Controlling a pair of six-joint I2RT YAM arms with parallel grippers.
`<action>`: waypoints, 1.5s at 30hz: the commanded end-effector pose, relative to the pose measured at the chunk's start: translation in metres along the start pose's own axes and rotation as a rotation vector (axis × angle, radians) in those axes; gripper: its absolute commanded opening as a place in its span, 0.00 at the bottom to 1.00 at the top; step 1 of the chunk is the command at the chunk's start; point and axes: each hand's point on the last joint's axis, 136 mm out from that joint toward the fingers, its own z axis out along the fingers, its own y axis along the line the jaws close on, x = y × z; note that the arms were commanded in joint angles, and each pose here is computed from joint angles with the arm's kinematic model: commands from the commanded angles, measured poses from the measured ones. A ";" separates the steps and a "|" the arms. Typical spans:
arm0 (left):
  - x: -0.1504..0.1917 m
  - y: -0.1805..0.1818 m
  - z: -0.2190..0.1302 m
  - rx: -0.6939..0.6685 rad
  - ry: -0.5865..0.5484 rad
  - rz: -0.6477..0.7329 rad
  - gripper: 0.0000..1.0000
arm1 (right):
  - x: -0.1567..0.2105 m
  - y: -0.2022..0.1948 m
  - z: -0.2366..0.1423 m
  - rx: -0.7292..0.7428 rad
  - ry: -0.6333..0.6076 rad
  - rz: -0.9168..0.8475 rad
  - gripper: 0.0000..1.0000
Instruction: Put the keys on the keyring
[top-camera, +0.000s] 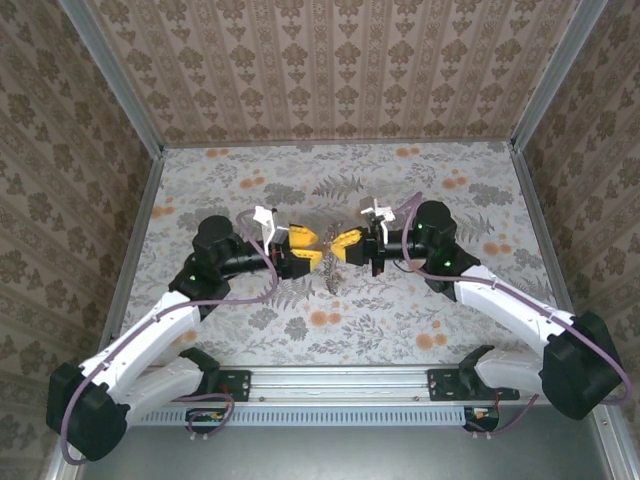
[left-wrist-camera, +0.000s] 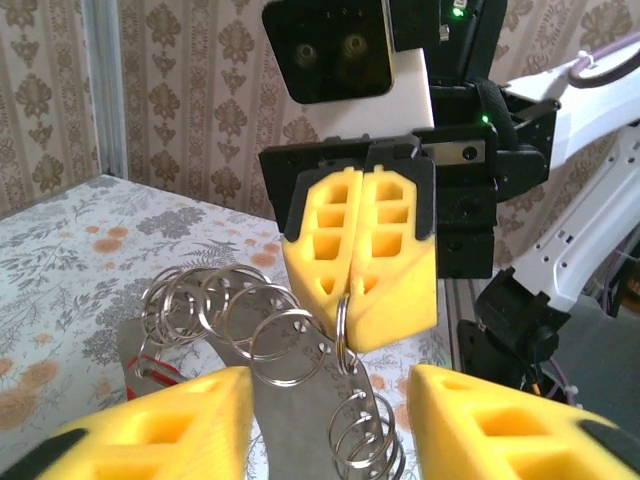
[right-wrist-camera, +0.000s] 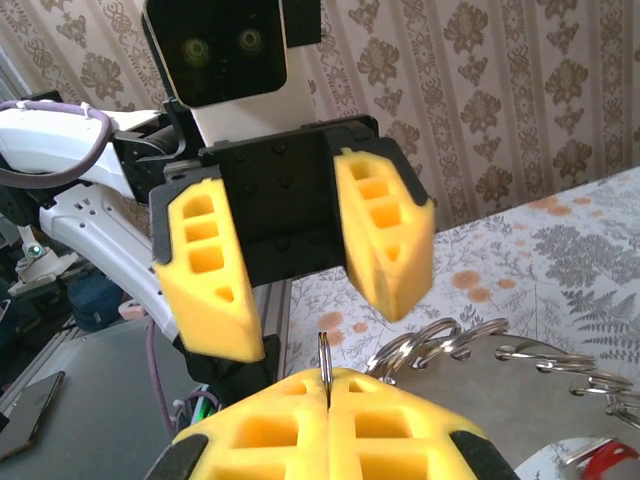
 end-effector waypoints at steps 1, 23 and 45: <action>-0.008 -0.013 0.001 0.044 0.016 0.080 0.54 | -0.015 0.021 -0.005 -0.042 -0.053 -0.146 0.00; 0.004 -0.029 0.012 0.048 0.113 0.200 0.34 | 0.001 0.037 -0.008 -0.059 -0.050 -0.297 0.00; 0.003 -0.036 0.010 0.007 0.160 0.251 0.32 | 0.002 0.033 -0.010 -0.016 -0.058 -0.313 0.00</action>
